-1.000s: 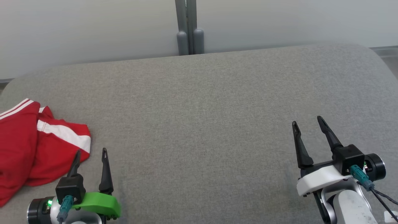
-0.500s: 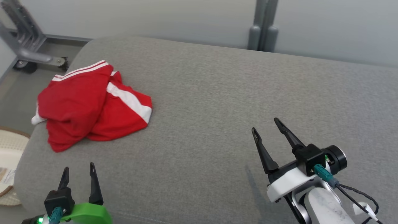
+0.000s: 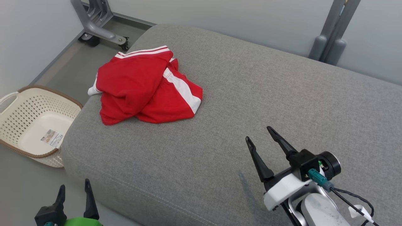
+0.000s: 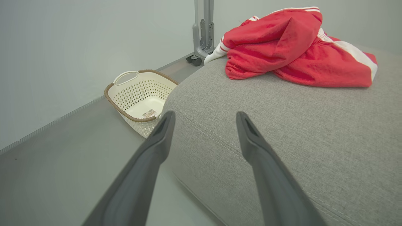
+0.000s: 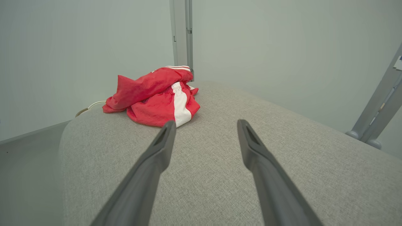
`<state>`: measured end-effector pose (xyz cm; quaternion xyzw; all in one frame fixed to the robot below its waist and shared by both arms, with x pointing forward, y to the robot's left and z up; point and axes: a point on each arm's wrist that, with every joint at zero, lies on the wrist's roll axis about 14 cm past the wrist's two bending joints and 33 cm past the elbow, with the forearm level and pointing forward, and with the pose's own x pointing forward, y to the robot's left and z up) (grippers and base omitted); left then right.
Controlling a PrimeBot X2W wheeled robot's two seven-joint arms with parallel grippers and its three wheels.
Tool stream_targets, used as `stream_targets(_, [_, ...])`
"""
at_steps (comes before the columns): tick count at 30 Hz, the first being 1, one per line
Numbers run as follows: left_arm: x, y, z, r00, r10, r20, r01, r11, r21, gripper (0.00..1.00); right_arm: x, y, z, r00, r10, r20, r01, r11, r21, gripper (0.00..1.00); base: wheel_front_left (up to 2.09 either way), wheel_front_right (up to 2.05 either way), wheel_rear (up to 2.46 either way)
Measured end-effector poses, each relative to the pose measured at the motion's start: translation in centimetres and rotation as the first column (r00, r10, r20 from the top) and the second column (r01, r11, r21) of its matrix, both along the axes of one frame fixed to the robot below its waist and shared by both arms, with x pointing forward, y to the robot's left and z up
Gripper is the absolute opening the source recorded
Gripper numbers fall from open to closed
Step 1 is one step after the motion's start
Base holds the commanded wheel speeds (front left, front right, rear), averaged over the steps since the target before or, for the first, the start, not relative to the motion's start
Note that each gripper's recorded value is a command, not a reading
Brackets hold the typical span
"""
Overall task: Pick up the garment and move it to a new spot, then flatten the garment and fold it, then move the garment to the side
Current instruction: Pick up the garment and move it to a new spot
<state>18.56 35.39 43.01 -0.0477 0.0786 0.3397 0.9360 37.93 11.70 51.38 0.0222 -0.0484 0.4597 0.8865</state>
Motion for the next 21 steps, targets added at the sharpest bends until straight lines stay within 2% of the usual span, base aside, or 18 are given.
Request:
stream_targets(4, [0.5,-0.1,-0.3,1.0,-0.005,0.027,0.006,0.999,-0.046,1.0,0.2,-0.5,-0.5,1.0,-0.011,-0.01,0.011,1.0,-0.009,1.0,0.0,0.0,0.0])
stream_targets(9, [3.1,0.5,0.0,0.998,-0.028,0.061,0.033,0.996,-0.079,1.0,0.8,-1.9,-1.4,0.999,-0.038,-0.014,0.037,0.999,-0.038,1.0,0.0,0.0,0.0])
stream_targets(18, [10.8,4.0,3.2,0.989,-0.139,0.051,0.138,0.99,0.02,1.0,3.5,-6.3,-4.1,0.987,-0.151,-0.054,0.147,0.986,-0.081,1.0,0.0,0.0,0.0])
stream_targets(21, [14.0,4.1,4.0,0.979,-0.202,0.038,0.2,0.979,0.04,1.0,4.3,-7.4,-4.8,0.982,-0.177,-0.061,0.171,0.981,-0.092,1.0,0.0,0.0,0.0])
